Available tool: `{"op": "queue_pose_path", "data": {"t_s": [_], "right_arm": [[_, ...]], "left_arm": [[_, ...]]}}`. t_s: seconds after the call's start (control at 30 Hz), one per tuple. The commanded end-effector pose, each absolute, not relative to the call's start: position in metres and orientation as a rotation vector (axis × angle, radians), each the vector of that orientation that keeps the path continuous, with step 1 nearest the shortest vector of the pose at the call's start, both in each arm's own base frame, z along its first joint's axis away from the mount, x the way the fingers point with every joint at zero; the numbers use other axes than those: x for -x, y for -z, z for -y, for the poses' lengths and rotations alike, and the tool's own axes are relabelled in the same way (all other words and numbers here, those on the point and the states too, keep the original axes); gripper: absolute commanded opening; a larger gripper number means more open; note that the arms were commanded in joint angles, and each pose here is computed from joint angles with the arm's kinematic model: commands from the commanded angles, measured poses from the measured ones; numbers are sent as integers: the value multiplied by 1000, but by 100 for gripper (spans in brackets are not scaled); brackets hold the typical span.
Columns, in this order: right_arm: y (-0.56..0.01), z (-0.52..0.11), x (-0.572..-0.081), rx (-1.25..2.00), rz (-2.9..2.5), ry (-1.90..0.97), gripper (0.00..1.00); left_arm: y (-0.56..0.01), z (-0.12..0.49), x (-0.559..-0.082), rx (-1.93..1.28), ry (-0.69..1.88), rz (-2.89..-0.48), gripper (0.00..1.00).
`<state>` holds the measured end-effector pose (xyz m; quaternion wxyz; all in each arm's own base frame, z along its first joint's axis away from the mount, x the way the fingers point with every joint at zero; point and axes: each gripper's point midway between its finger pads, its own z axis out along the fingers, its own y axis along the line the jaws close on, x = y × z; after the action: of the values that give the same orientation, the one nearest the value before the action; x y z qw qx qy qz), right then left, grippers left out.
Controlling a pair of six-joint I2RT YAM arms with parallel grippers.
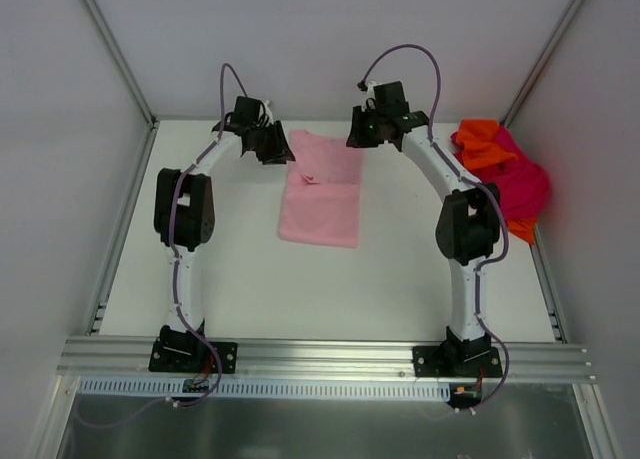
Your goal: Fold and stack the t-shirts
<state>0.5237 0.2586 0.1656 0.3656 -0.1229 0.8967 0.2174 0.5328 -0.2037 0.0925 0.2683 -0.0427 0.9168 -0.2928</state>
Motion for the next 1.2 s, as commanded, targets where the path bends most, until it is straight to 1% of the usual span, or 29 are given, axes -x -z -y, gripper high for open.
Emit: {"op": "queue_pose_path", "data": {"t_s": [0.0, 0.03, 0.07, 0.1, 0.13, 0.17, 0.23, 0.37, 0.5, 0.6, 0.87, 0.9, 0.97, 1.07, 1.1, 1.17], "right_arm": [[-203, -257, -487, 389, -2273, -615, 20], [-198, -255, -481, 378, -2288, -619, 19], [-203, -254, -472, 382, -2280, -634, 17], [-178, -251, -461, 379, -2324, -638, 17], [-171, -251, -455, 377, -2332, -644, 17], [-164, -249, -450, 366, -2345, -651, 16], [-141, -246, -441, 355, -2394, -643, 14], [-102, -244, -438, 326, -2483, -628, 11], [-78, -241, -445, 307, -2518, -578, 11], [-76, -242, -453, 304, -2513, -570, 11], [-56, -244, -478, 321, -2529, -502, 11], [-62, -245, -486, 325, -2509, -497, 11], [-58, -246, -491, 345, -2510, -482, 11], [-75, -248, -503, 359, -2470, -473, 11], [-93, -250, -512, 360, -2427, -473, 12], [-116, -251, -517, 361, -2392, -490, 12]], "left_arm": [[-135, 195, -506, 43, 792, -2452, 36], [-151, 194, -499, 34, 799, -2422, 39], [-135, 193, -482, 56, 808, -2467, 41], [-137, 193, -479, 50, 821, -2443, 41], [-147, 194, -472, 43, 837, -2417, 41], [-132, 192, -459, 57, 841, -2451, 41], [-122, 192, -448, 68, 857, -2464, 40], [-97, 200, -440, 94, 912, -2514, 30], [-70, 205, -443, 111, 916, -2561, 27], [-62, 207, -448, 111, 910, -2571, 24], [-48, 208, -479, 85, 870, -2571, 24], [-41, 208, -481, 90, 862, -2585, 24], [-46, 206, -492, 73, 831, -2564, 24], [-57, 201, -504, 41, 776, -2541, 25], [-65, 199, -506, 34, 768, -2535, 26], [-81, 197, -506, -1, 755, -2519, 32]]}}
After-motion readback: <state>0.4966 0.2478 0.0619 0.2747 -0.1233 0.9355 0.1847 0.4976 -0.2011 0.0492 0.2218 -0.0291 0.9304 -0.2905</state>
